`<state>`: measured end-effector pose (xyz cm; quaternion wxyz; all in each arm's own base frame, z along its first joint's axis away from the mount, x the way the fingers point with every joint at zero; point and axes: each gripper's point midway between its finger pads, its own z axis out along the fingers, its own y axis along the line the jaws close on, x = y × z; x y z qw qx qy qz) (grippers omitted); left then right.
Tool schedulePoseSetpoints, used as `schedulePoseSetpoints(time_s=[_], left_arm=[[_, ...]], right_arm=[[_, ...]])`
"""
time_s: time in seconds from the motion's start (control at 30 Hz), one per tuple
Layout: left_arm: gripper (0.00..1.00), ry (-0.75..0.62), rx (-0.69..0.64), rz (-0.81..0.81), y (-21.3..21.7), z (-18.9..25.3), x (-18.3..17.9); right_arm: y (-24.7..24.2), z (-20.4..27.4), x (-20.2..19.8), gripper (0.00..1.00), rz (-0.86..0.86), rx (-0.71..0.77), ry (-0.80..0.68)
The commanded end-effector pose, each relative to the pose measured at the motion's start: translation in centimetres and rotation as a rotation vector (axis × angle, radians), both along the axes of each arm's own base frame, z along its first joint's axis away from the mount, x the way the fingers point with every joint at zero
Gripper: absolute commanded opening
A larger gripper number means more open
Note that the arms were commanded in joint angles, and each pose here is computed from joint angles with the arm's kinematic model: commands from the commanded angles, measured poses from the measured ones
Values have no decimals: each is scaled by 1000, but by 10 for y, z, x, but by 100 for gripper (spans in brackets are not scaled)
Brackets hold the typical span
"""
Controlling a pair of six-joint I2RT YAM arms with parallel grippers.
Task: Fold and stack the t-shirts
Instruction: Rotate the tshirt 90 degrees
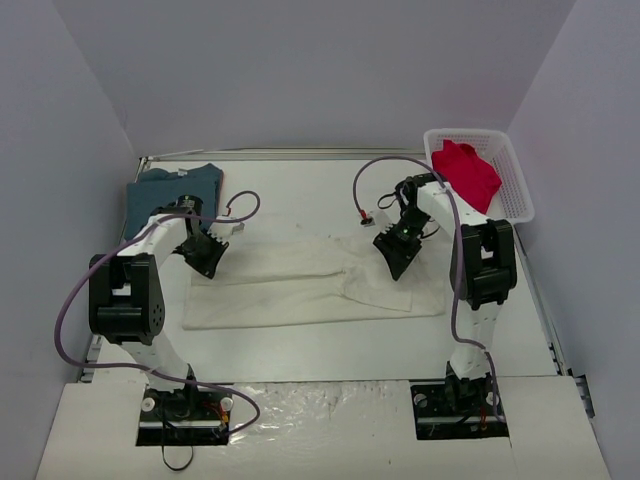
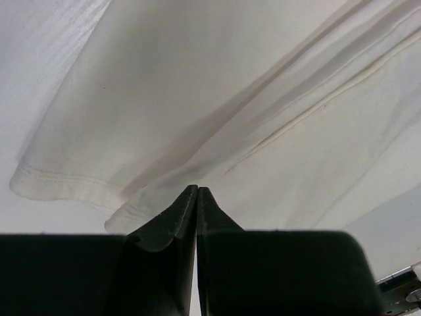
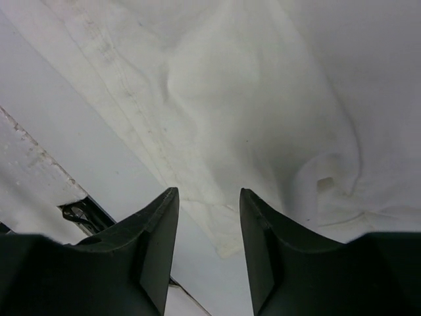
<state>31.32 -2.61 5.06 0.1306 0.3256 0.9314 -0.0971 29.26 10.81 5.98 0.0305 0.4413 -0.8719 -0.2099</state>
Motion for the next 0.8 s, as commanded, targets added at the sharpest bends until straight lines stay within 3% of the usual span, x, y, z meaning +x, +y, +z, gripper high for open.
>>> schedulePoseSetpoints(time_s=[0.0, 0.27, 0.57, 0.77], left_arm=[[2, 23, -44, -20, -6, 4, -7], [2, 95, -78, -62, -12, -8, -18], [2, 52, -33, -102, -20, -18, -12], [2, 147, 48, -210, -29, -45, -26]], right_arm=[[-6, -2, 12, 37, -61, -51, -23], [-24, -43, 32, 0, -133, -205, -28], [-22, -89, 94, 0, -257, -269, -57], [-2, -93, 176, 0, -374, -220, -203]])
